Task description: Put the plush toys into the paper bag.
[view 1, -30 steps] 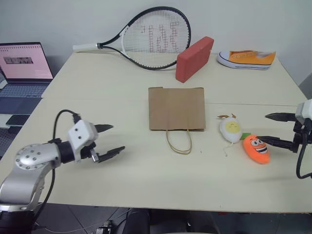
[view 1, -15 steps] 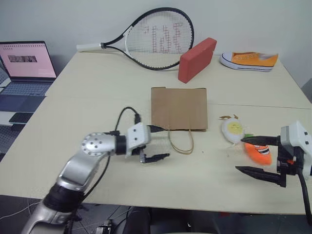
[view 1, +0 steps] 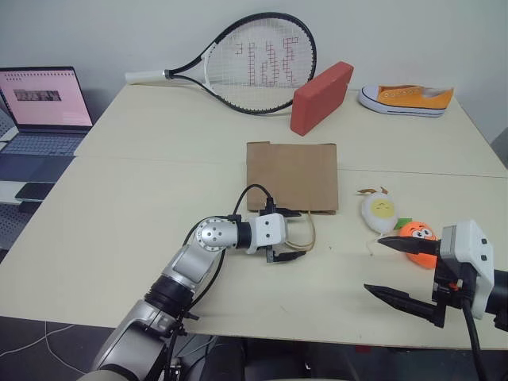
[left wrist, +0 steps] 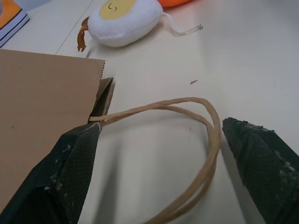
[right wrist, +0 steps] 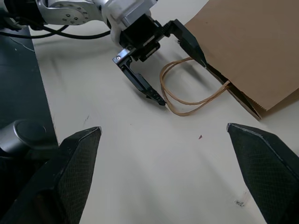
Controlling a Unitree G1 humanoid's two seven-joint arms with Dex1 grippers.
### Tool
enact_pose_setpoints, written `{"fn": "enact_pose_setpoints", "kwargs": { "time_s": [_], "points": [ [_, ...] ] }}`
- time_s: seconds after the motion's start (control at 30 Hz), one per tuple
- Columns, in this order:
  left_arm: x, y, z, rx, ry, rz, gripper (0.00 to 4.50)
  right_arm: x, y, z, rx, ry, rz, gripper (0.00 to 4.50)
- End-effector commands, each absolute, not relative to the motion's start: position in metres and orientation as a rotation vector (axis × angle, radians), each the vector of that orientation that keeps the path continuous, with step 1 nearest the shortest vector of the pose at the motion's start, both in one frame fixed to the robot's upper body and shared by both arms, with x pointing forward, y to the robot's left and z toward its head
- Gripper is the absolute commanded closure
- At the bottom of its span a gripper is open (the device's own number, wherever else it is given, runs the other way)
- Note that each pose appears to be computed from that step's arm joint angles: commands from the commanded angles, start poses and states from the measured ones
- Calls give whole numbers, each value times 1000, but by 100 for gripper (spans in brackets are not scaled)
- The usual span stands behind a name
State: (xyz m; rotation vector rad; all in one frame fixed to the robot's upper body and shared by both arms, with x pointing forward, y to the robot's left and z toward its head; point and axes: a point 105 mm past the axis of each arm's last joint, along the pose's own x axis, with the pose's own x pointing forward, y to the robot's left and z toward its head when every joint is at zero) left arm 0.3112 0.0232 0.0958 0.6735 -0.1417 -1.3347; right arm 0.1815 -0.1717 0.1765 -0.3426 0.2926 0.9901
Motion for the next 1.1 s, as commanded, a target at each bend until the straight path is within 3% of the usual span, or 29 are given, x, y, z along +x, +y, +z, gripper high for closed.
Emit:
{"fn": "enact_pose_setpoints", "kwargs": {
  "time_s": [0.03, 0.17, 0.53, 0.77, 1.1],
  "points": [
    [312, 20, 106, 662, -190, -1338, 19, 178, -167, 182, -361, 261, 993, 0],
    [311, 20, 104, 640, -176, -1358, 109, 178, -164, 181, -354, 263, 995, 0],
    [315, 18, 110, 576, -135, -1397, 449, 179, -150, 167, -317, 261, 1005, 0],
    [312, 17, 140, 365, -94, -1419, 449, 208, -133, 133, -352, 267, 960, 0],
    [315, 18, 160, 261, -57, -1396, 449, 259, -81, 91, -392, 202, 962, 0]
  ]
}}
